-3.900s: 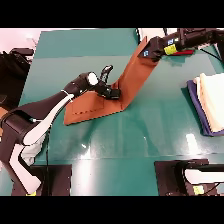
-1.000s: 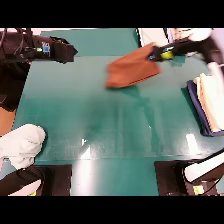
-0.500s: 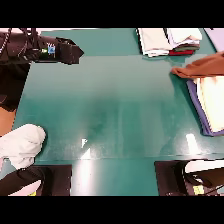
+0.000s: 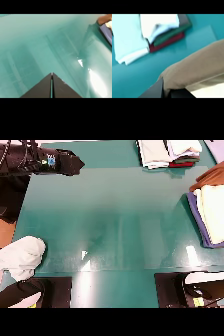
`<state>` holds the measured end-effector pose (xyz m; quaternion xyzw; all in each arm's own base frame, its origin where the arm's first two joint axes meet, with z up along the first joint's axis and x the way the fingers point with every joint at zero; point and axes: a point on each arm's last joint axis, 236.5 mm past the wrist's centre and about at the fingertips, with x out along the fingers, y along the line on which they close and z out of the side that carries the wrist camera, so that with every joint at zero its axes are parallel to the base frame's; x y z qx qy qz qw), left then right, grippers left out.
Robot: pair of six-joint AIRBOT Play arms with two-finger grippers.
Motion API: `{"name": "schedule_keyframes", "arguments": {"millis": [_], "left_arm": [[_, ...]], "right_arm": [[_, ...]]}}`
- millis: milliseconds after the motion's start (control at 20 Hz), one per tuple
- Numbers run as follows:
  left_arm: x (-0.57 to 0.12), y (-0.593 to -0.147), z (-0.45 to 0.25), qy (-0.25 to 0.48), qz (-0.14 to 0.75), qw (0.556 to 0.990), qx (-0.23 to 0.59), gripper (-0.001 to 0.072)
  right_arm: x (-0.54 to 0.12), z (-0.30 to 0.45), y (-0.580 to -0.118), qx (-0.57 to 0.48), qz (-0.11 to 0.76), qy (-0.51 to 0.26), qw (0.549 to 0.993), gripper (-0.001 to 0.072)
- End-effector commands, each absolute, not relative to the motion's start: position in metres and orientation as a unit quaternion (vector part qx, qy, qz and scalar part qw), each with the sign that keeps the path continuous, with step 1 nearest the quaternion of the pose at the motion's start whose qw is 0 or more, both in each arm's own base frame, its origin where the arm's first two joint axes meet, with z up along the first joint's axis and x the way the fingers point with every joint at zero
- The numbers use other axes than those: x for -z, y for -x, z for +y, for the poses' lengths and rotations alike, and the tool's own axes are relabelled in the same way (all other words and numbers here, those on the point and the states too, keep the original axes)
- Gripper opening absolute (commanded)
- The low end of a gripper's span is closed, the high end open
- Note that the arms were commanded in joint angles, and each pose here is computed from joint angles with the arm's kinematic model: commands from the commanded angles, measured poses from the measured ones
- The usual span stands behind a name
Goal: Fold the shirts.
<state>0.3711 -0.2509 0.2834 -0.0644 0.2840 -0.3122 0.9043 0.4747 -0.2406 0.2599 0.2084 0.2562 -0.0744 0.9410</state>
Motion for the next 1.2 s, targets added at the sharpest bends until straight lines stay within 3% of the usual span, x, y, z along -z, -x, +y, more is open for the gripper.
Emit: {"name": "schedule_keyframes", "arguments": {"millis": [0, 300, 800, 900, 950, 1000, 1150], "left_arm": [[-0.281, -0.369, -0.251, 0.063, 0.291, 0.902, 0.313, 0.0025], [-0.276, -0.366, -0.250, 0.059, 0.301, 0.899, 0.313, 0.0026], [-0.267, -0.359, -0.249, 0.037, 0.317, 0.892, 0.320, 0.0025], [-0.267, -0.358, -0.249, 0.037, 0.319, 0.891, 0.320, 0.0026], [-0.267, -0.358, -0.249, 0.037, 0.319, 0.891, 0.320, 0.0026], [-0.267, -0.358, -0.249, 0.037, 0.319, 0.891, 0.320, 0.0025], [-0.267, -0.358, -0.250, 0.036, 0.318, 0.891, 0.322, 0.0026]], "right_arm": [[-0.291, -0.244, -0.463, 0.091, 0.219, -0.192, 0.952, 0.0018], [-0.260, -0.258, -0.399, 0.140, 0.263, -0.199, 0.933, 0.0018], [-0.095, -0.261, -0.240, 0.256, 0.456, -0.235, 0.819, 0.0034], [-0.079, -0.262, -0.219, 0.273, 0.470, -0.249, 0.802, 0.0345], [-0.075, -0.265, -0.208, 0.284, 0.474, -0.253, 0.794, 0.0465], [-0.074, -0.267, -0.202, 0.292, 0.471, -0.259, 0.791, 0.0528], [-0.088, -0.273, -0.194, 0.305, 0.459, -0.259, 0.793, 0.0536]]}}
